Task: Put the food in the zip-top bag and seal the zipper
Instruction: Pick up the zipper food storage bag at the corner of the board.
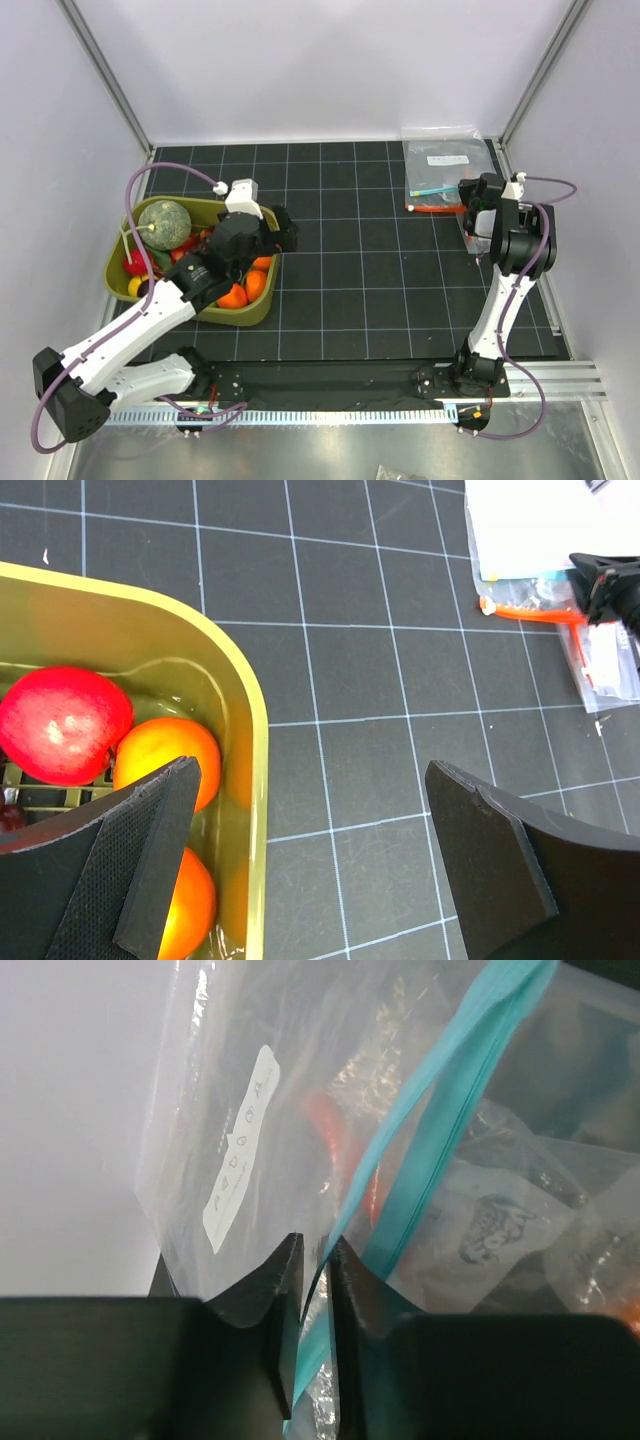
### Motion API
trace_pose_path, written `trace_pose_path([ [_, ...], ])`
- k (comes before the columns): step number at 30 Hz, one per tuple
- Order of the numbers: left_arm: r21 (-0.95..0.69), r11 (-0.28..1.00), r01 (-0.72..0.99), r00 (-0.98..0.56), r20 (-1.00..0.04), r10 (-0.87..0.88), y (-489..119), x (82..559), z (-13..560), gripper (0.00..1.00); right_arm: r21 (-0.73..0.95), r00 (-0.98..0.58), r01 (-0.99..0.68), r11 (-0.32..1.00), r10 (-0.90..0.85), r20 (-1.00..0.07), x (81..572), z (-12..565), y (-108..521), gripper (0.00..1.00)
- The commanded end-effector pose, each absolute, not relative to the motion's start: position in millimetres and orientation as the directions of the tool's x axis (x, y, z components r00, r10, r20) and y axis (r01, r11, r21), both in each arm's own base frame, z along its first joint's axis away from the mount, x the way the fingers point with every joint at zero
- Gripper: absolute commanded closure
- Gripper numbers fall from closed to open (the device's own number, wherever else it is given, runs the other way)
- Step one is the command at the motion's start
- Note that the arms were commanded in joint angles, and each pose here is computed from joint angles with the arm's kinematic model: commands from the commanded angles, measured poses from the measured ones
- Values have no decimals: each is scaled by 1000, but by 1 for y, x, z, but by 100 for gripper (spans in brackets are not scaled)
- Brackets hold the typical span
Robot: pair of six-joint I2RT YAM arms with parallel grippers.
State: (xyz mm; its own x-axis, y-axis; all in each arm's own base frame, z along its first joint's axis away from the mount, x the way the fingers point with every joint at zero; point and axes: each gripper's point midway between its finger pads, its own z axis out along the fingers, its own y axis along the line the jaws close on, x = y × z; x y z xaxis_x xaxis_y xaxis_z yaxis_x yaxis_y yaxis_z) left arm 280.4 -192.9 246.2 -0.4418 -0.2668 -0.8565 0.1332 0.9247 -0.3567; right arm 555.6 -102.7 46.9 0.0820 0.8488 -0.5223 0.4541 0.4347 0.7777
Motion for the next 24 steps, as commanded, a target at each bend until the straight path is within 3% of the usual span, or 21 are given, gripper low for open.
trace_pose_path([
  [1,-376,915,149,-411,-865,-288,-198,285,264,0,821,150,347,453,837,-526,579,86,-109,79],
  [3,-373,917,142,-407,-867,-289,-196,285,265,0,834,142,302,461,844,-518,583,96,-102,99],
  [15,-374,912,165,-402,-870,-284,-198,283,269,0,756,69,220,617,763,-643,541,175,-15,99],
  [24,-366,845,390,-337,-911,-238,-223,273,281,0,706,-161,206,677,735,-658,437,228,80,99],
])
